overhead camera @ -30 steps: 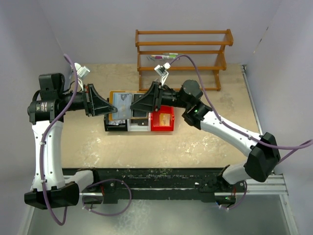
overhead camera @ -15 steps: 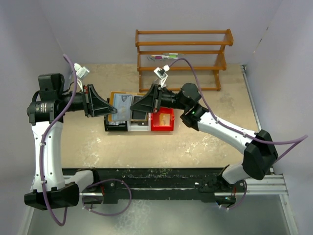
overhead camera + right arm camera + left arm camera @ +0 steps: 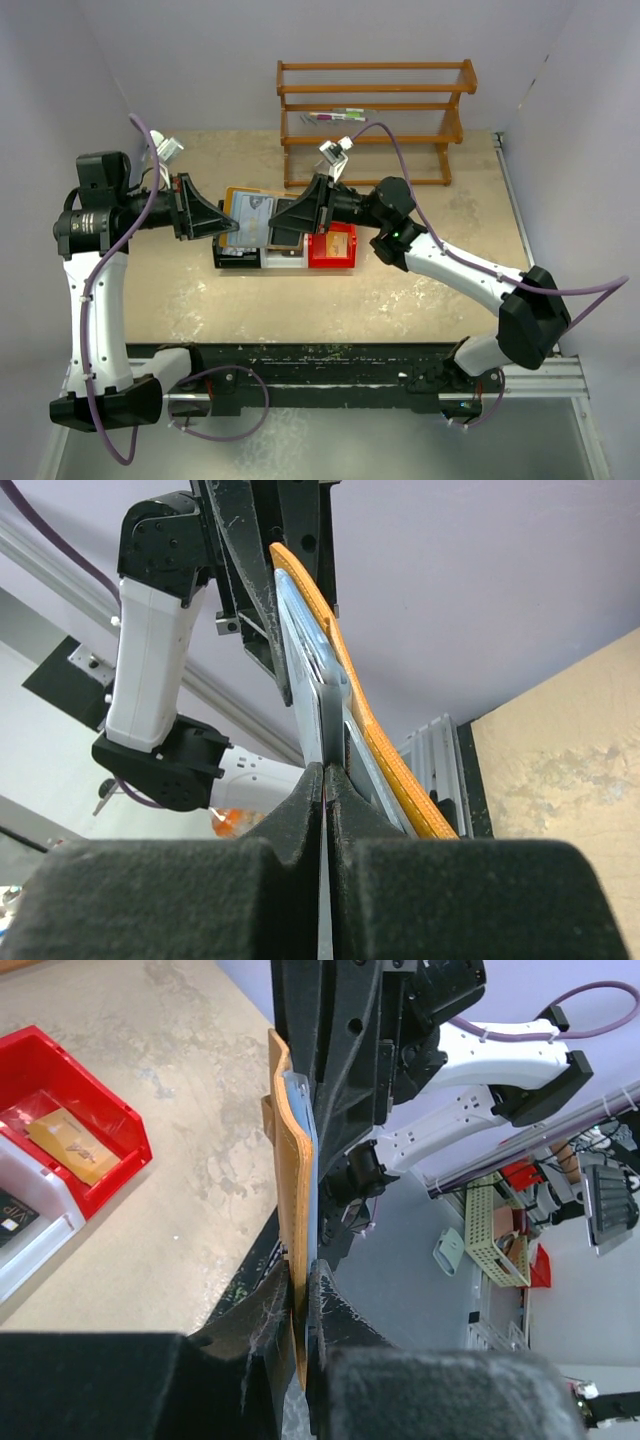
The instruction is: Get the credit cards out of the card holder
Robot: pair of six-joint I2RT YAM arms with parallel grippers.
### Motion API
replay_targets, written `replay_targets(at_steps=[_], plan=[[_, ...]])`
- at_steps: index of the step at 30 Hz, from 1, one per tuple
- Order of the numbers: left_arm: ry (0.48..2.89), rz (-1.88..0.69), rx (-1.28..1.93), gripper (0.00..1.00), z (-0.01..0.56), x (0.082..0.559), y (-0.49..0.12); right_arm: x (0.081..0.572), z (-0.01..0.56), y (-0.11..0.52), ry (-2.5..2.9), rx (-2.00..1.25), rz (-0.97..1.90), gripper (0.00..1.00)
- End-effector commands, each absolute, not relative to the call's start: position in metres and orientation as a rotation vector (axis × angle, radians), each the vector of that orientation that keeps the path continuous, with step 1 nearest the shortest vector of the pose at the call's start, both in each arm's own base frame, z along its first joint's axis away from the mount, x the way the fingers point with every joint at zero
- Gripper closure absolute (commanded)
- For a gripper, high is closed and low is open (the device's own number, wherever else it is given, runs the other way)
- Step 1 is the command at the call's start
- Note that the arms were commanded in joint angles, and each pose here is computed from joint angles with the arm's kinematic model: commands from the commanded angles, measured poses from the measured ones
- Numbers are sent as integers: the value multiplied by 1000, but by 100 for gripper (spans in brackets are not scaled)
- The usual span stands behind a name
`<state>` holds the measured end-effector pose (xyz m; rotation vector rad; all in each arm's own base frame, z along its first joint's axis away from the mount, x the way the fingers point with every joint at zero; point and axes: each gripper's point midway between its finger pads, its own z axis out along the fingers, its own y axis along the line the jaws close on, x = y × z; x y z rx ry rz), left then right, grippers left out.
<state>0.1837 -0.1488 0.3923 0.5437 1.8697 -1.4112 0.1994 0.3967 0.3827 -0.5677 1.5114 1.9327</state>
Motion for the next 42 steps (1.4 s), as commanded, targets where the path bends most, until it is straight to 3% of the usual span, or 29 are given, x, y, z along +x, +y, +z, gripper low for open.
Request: replay_targets(at_steps=[1, 8, 11, 21, 33, 34, 37, 38, 42], plan=[[1889, -1310, 552, 86, 382, 193, -145, 169, 424, 387, 1322, -668, 1989, 100], [1879, -1351, 557, 72, 381, 190, -147, 169, 422, 398, 1347, -664, 1971, 100], [1865, -1382, 569, 70, 383, 186, -148, 170, 421, 401, 1354, -662, 1959, 100], [1805, -1466, 621, 91, 396, 172, -153, 172, 409, 395, 1420, -637, 1915, 100], [1802, -1489, 615, 98, 399, 173, -153, 177, 401, 385, 1455, -618, 1842, 100], [1804, -1492, 611, 98, 399, 173, -153, 180, 405, 387, 1444, -611, 1834, 97], [1797, -1504, 606, 99, 403, 173, -154, 185, 407, 393, 1445, -609, 1827, 65], [1792, -1505, 609, 99, 405, 172, -154, 187, 405, 394, 1453, -601, 1828, 58], [1781, -1515, 611, 99, 410, 170, -155, 194, 392, 401, 1496, -585, 1823, 51]])
